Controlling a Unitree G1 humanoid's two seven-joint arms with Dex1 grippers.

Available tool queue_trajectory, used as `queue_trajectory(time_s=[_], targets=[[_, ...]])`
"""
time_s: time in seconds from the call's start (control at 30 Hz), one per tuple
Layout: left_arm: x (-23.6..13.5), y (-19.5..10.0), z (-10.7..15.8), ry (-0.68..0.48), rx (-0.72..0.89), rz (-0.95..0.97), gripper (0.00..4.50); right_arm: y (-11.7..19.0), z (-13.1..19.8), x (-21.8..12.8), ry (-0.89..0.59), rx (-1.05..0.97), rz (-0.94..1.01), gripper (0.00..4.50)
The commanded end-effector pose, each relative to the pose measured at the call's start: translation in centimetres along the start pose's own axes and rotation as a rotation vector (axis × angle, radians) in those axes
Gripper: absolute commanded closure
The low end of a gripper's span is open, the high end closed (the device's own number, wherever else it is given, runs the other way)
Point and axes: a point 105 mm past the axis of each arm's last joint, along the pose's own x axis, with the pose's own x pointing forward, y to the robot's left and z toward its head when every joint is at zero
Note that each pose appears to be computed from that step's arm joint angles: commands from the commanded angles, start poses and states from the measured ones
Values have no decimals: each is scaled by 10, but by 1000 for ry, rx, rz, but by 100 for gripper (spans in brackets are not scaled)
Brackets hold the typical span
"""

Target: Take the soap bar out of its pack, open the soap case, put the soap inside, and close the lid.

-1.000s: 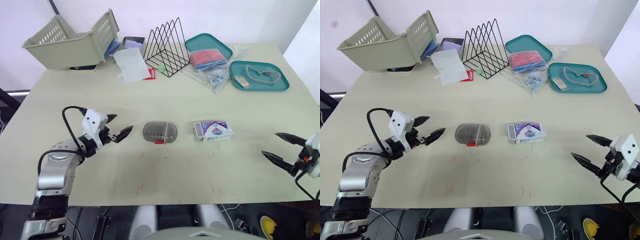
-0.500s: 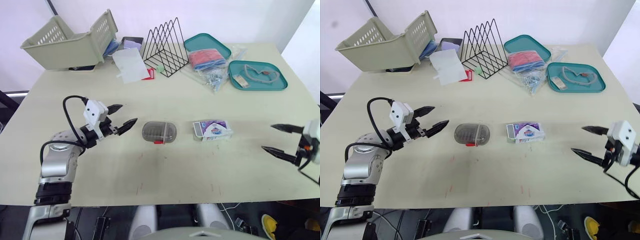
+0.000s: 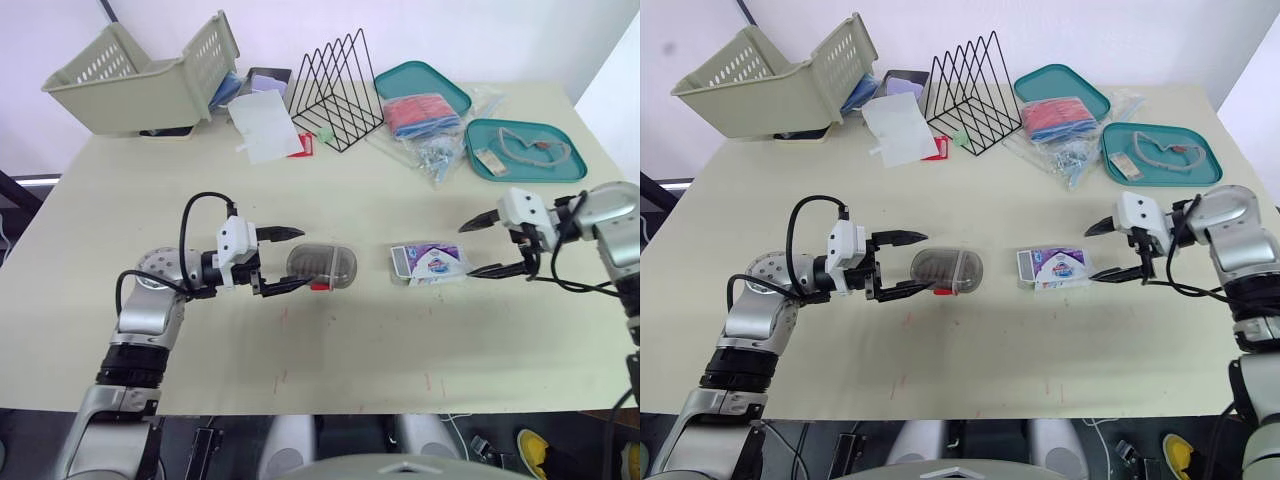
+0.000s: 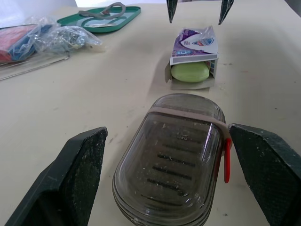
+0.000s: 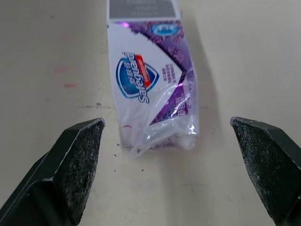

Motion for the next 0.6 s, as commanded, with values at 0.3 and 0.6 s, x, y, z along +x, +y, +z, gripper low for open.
queue_trajectory(time_s=[0.3, 0.6], targets=[[0, 0, 11, -34, 64, 3, 11, -6, -3, 17, -24, -38, 37, 0], [1, 2, 10, -25, 76, 24, 11, -6, -5, 23, -51, -28, 20, 0]])
